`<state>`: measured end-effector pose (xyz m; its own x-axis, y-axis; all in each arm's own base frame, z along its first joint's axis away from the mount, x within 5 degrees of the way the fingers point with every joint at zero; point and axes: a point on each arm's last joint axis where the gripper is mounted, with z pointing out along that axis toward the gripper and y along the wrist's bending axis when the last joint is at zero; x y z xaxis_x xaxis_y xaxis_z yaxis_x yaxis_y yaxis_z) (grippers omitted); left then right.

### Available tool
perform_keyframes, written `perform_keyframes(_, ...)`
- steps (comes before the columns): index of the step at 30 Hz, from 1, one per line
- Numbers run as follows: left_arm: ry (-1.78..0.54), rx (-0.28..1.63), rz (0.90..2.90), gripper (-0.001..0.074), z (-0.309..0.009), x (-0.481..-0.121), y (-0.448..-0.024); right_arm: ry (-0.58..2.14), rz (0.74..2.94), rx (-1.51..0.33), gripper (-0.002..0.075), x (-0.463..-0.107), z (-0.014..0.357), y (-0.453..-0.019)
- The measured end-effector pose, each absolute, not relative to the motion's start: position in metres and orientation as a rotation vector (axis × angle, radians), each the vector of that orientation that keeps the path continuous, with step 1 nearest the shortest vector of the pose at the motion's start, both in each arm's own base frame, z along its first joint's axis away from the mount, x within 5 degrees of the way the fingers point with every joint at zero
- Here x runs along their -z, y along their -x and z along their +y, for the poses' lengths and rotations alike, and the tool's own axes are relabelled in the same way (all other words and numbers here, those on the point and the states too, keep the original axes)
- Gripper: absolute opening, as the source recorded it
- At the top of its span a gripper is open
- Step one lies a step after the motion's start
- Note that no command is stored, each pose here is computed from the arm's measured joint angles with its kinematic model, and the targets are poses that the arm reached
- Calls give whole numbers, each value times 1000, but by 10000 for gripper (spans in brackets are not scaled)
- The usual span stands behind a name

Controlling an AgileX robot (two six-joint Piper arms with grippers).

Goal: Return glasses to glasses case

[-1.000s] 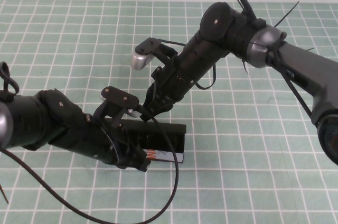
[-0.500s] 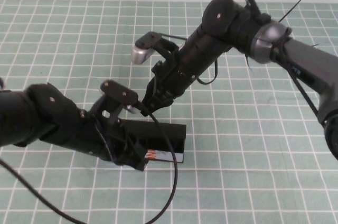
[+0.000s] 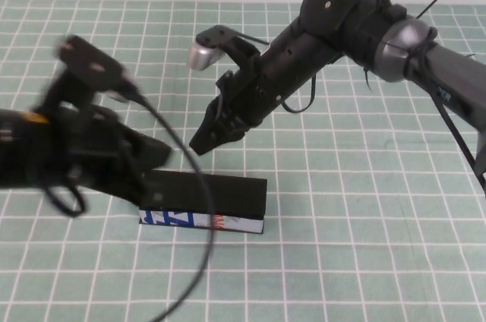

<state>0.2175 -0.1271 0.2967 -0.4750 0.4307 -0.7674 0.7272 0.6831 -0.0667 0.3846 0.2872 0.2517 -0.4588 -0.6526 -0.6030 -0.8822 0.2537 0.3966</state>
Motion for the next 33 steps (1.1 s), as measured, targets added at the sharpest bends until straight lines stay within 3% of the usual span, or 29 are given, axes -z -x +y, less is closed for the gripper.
perform_keyframes(6,-723,360,2136,-2,-82,-327,-199,1450,2298,-1059,-13,-229,297,-368)
perform_keyframes(12,-620,306,2184,-2,-56,-332,-191,1553,2317,-1002,-13,-218,309,-353)
perform_keyframes(24,-581,326,2219,-2,-53,-331,-189,1570,2389,-953,-13,-198,310,-354)
perform_keyframes(33,-594,321,2215,-2,-53,-334,-183,1568,2343,-901,-13,-218,307,-353)
